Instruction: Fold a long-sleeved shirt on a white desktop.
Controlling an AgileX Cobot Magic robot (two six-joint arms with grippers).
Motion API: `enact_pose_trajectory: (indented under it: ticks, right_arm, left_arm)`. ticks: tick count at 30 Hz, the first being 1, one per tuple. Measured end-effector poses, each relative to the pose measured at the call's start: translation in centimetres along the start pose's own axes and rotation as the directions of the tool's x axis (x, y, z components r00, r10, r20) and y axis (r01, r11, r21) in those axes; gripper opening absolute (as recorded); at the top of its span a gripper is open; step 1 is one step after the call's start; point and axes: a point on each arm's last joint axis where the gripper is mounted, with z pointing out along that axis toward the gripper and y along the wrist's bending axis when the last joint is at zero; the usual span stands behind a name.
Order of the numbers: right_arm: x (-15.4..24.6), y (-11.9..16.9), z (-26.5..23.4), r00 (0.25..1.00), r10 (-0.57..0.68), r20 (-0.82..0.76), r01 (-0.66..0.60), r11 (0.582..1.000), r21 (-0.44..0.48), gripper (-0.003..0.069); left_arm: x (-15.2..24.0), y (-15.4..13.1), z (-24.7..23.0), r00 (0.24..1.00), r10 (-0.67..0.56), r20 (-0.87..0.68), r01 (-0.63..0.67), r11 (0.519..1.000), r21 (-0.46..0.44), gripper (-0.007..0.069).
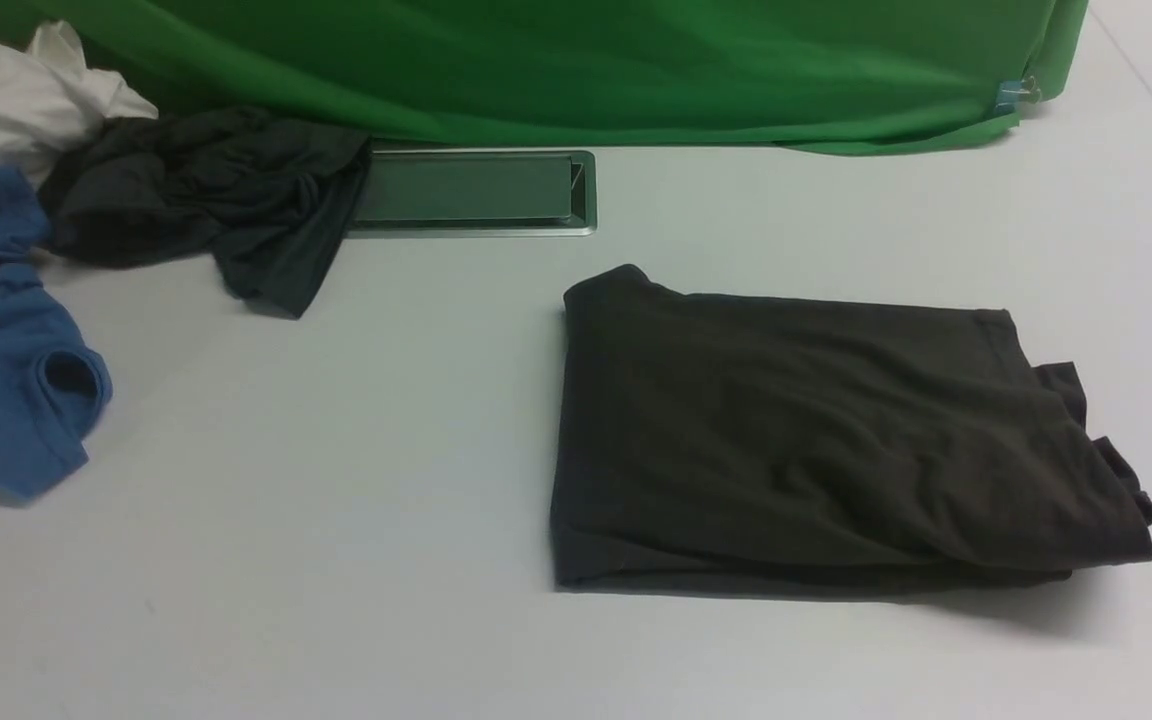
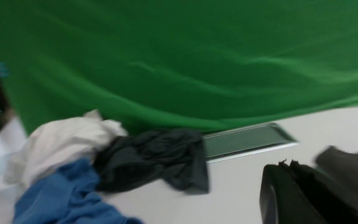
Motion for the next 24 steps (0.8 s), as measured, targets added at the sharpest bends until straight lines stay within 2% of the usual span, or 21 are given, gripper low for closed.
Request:
enact_pose_trajectory:
  ticks: [6,24]
  right_arm:
    - [0.0,0.0,0.0,1.000,0.001,0.002,-0.001,1.000,-0.001,0.0224]
    - [0.0,0.0,0.0,1.000,0.002,0.001,-0.002,1.000,-0.001,0.0237]
  left_arm:
    - [8.4,-1.0,1.6,0.968,-0.156,-0.196,0.142,0.986,-0.082,0.0020]
    - [8.8,-1.3,1.7,0.973,-0.133,-0.191,0.127,0.991,-0.040,0.0020]
